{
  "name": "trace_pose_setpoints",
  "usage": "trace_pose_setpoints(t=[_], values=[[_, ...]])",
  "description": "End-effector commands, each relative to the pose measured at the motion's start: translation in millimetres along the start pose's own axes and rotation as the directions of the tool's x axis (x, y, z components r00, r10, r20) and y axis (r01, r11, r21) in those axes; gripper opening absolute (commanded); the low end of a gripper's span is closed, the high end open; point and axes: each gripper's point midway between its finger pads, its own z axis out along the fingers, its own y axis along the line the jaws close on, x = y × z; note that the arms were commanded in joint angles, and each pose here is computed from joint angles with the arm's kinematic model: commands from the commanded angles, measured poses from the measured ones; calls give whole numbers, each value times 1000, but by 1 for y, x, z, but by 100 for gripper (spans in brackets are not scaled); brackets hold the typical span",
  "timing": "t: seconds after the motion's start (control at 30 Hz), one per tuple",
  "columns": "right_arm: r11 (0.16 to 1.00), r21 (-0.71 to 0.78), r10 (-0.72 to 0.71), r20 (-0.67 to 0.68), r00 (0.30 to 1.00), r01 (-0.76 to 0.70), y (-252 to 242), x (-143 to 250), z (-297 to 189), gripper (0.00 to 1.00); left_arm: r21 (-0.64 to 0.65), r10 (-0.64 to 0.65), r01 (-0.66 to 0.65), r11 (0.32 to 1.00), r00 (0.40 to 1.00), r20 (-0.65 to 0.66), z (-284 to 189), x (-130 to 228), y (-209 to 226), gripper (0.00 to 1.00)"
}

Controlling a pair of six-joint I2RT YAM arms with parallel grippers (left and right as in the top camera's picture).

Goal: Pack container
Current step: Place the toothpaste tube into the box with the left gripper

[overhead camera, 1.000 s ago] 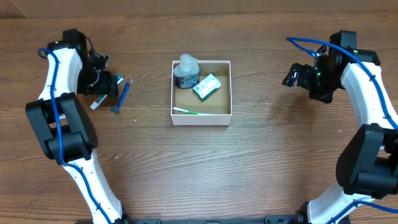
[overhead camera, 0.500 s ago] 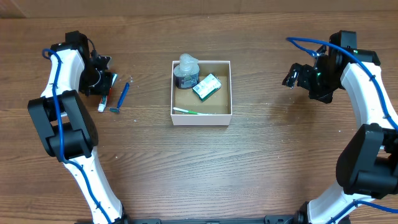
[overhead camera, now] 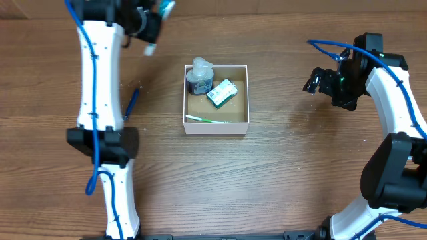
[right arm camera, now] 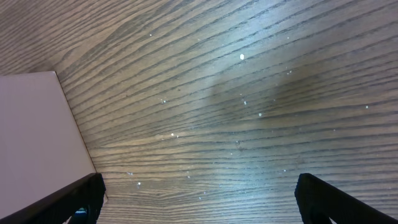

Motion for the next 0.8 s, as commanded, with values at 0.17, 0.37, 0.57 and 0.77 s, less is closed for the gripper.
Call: trace_pose_setpoints(t=[0.17,0.37,0.57,0.77], values=[[1000,-12,-14,22,1000,14,4,-4,-6,100,258,612,-578,774,788,-67,14,28,-170,4],[1000,-12,-14,22,1000,14,4,-4,-6,100,407,664,-535,740,676,-318,79,106,-143,4],[1000,-12,-14,22,1000,14,4,-4,-6,100,434,660,-510,743,665,-350,90,121,-142,42],[1000,-12,-14,22,1000,14,4,-4,-6,100,391,648,-530,753,701,-298,72,101,-155,41]])
